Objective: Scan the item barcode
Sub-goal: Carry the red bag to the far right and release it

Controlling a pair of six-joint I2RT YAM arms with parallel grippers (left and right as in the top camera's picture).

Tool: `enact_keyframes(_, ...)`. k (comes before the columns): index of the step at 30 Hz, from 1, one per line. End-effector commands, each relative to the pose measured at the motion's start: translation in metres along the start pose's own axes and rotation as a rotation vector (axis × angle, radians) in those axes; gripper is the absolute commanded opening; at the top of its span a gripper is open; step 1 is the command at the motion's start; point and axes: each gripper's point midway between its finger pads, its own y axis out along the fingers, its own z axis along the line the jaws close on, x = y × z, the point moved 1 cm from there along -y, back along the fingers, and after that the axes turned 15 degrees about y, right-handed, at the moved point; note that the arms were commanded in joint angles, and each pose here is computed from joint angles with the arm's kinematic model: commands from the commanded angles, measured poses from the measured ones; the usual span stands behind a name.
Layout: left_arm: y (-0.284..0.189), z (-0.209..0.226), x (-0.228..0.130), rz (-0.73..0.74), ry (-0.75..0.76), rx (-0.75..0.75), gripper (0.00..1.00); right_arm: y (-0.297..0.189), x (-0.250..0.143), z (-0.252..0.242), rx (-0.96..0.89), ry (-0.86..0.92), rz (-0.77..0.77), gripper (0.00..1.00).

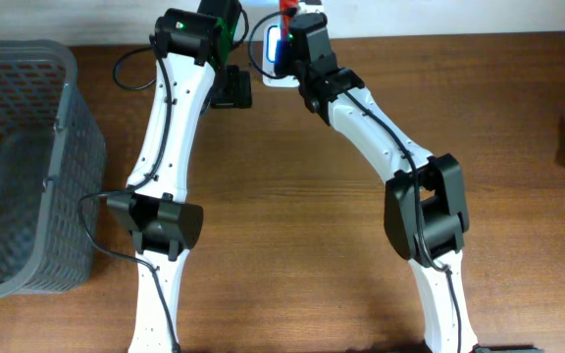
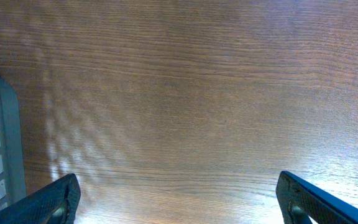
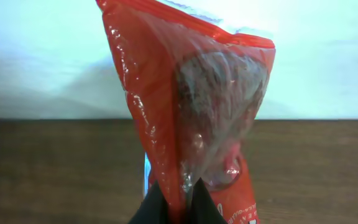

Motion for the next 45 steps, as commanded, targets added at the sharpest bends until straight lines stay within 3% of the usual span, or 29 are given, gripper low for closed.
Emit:
enact_keyframes(1, -0.002, -0.002, 0.001, -0.009, -0.008, -0.002, 0.99, 0.001, 0.011, -0.002, -0.019, 0.000, -0.039, 0.04)
enact_keyframes(8, -0.002, -0.002, 0.001, -0.009, -0.008, -0.002, 0.99, 0.001, 0.000, 0.007, 0.041, -0.004, 0.020, 0.04)
enact_keyframes(10, -0.002, -0.002, 0.001, -0.009, -0.008, -0.002, 0.99, -0.012, 0.023, 0.003, 0.024, 0.006, -0.016, 0.04)
enact_keyframes(12, -0.002, -0.002, 0.001, -0.009, -0.008, -0.002, 0.99, -0.041, 0.076, -0.018, -0.012, 0.041, -0.094, 0.04)
enact_keyframes(13, -0.002, -0.002, 0.001, -0.009, -0.008, -0.002, 0.99, -0.067, 0.116, -0.053, -0.068, 0.104, -0.134, 0.04)
enact_keyframes(15, -0.002, -0.002, 0.001, -0.009, -0.008, -0.002, 0.99, -0.098, 0.152, -0.116, -0.180, 0.198, -0.155, 0.04)
enact_keyframes(16, -0.002, -0.002, 0.001, -0.009, -0.008, -0.002, 0.99, -0.127, 0.168, -0.191, -0.323, 0.281, -0.140, 0.04)
enact_keyframes(20, -0.002, -0.002, 0.001, -0.009, -0.008, -0.002, 0.99, -0.220, 0.139, -0.395, -0.758, 0.519, 0.020, 0.04)
enact_keyframes(24, -0.002, -0.002, 0.001, -0.009, -0.008, -0.002, 0.99, -0.313, 0.106, -0.505, -0.995, 0.728, 0.068, 0.04)
enact_keyframes(25, -0.002, -0.002, 0.001, -0.009, -0.008, -0.002, 0.99, -0.330, 0.102, -0.521, -1.049, 0.749, 0.059, 0.07)
enact_keyframes(26, -0.002, -0.001, 0.001, -0.009, -0.009, -0.002, 0.99, -0.348, 0.094, -0.537, -1.097, 0.771, 0.066, 0.30)
enact_keyframes(27, -0.002, -0.002, 0.001, -0.009, -0.008, -0.002, 0.99, -0.355, 0.086, -0.544, -1.114, 0.791, 0.078, 0.37)
enact_keyframes(28, -0.002, -0.002, 0.001, -0.009, -0.008, -0.002, 0.99, -0.360, 0.076, -0.551, -1.130, 0.810, 0.094, 0.59)
enact_keyframes(29, -0.002, -0.002, 0.001, -0.009, -0.008, -0.002, 0.99, -0.361, 0.070, -0.553, -1.136, 0.819, 0.111, 0.80)
enact_keyframes(31, -0.002, -0.002, 0.001, -0.009, -0.008, -0.002, 0.99, -0.357, 0.060, -0.543, -1.099, 0.847, 0.168, 0.89)
enact_keyframes(33, -0.002, -0.002, 0.001, -0.009, -0.008, -0.002, 0.99, -0.348, 0.063, -0.518, -0.950, 0.900, 0.197, 0.93)
enact_keyframes(36, -0.002, -0.003, 0.001, -0.010, -0.006, -0.002, 0.99, -0.368, 0.095, -0.413, -0.590, 0.966, 0.211, 0.93)
enact_keyframes(40, -0.002, -0.003, 0.001, -0.010, -0.006, -0.002, 0.99, -0.408, 0.076, -0.285, -0.453, 0.741, 0.319, 0.93)
enact_keyframes(42, -0.002, -0.003, 0.001, -0.010, -0.006, -0.002, 0.99, -0.426, 0.025, -0.202, -0.322, 0.561, 0.375, 0.94)
enact_keyframes(45, -0.002, -0.003, 0.001, -0.010, -0.006, -0.002, 0.99, -0.441, -0.067, -0.158, -0.234, 0.443, 0.605, 0.99)
